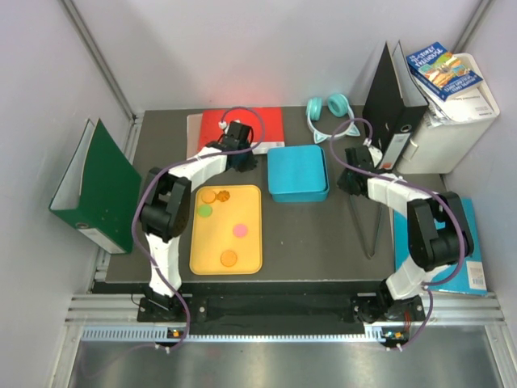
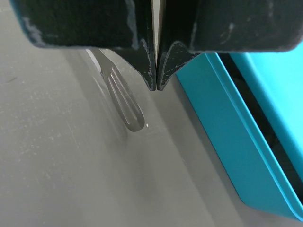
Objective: Pack the cookies
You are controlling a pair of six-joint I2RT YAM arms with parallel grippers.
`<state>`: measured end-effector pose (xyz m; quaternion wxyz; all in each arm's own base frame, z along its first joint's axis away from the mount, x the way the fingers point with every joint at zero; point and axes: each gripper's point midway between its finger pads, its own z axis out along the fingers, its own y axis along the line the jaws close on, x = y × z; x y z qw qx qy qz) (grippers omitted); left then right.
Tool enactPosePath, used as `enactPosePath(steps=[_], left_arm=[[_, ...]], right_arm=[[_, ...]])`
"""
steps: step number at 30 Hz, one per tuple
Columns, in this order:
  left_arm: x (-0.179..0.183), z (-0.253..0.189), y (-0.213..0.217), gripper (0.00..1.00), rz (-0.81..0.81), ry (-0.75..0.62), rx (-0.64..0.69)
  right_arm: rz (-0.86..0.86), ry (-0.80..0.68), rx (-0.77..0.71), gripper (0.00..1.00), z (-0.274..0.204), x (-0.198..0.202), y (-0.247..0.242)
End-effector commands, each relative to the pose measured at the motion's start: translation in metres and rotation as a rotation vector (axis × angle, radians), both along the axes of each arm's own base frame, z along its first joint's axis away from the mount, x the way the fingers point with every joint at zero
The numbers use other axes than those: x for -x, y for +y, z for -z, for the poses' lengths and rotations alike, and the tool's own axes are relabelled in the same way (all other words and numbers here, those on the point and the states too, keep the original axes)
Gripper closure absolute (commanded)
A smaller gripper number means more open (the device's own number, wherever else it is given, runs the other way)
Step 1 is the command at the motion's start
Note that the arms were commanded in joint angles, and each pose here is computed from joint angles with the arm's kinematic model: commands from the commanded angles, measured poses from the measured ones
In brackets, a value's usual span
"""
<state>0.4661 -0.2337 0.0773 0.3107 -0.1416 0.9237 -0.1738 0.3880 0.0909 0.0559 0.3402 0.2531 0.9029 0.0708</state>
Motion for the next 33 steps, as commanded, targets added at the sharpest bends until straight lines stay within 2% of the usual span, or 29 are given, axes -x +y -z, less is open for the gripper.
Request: enactPosePath(steps=[1, 14, 25, 33], left_arm=[[0.0, 0.006, -0.004, 0.8, 0.002, 0.003, 0.009], [0.005, 0.011, -0.045, 0.8, 0.127, 0.025, 0.206], [0.007, -0.013, -0.069, 0.79, 0.194, -0.029, 0.363], [0.007, -0.023, -0.078, 0.79, 0.217, -0.042, 0.424]], right_arm=[[-0.008, -0.085, -0.03, 1.0, -0.021, -0.026, 0.007], [-0.096, -0.088, -0.157, 1.0, -0.003, -0.033, 0.036], [-0.142, -0.096, -0.217, 1.0, 0.002, -0.03, 0.048], [-0.174, -0.097, -0.256, 1.0, 0.003, -0.029, 0.057]])
